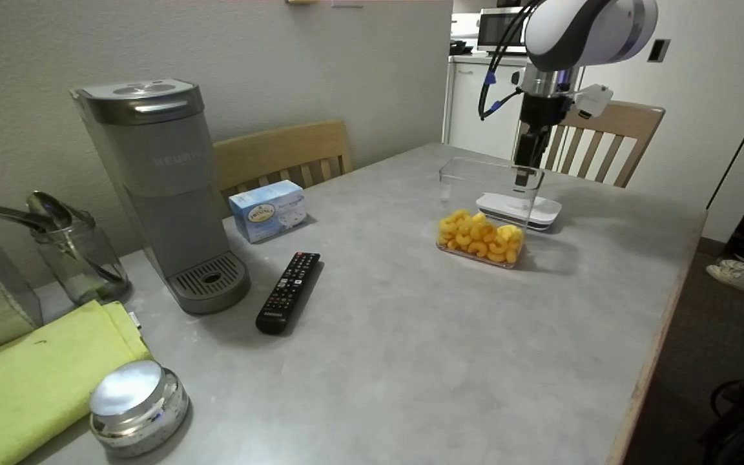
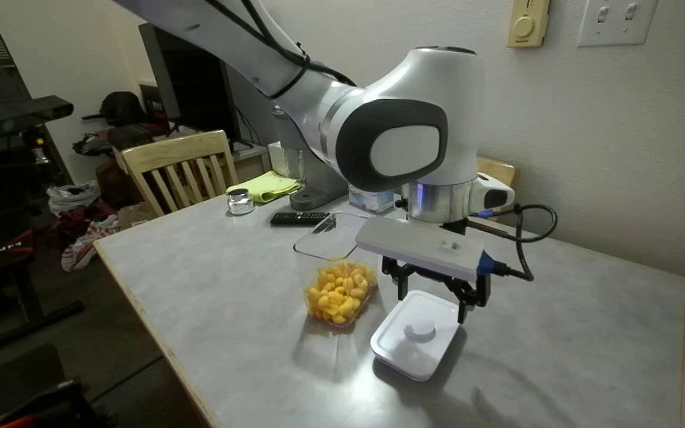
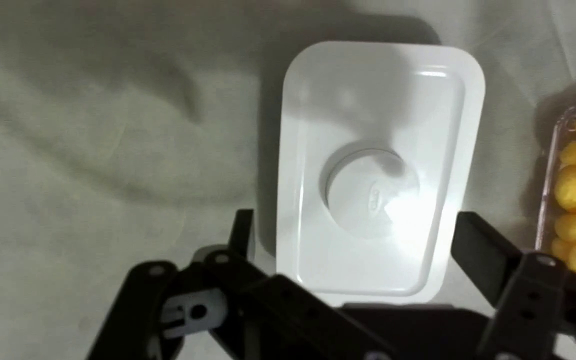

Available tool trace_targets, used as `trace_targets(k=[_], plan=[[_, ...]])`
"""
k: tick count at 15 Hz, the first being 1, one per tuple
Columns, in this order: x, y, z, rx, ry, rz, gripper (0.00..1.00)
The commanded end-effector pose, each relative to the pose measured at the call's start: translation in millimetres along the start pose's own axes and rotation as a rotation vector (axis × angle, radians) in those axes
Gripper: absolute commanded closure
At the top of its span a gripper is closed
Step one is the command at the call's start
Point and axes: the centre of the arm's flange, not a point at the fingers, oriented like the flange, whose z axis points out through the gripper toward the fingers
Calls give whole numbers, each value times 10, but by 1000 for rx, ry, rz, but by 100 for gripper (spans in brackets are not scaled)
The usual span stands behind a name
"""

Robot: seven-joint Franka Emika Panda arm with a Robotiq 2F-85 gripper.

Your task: Use the lid to close the container

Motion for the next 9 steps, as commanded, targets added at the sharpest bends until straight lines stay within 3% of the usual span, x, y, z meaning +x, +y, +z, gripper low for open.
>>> trace_targets(k=[1, 9], plan=[[1, 74, 66, 33, -21, 31, 0], [83, -100, 231, 57, -38, -35, 0]])
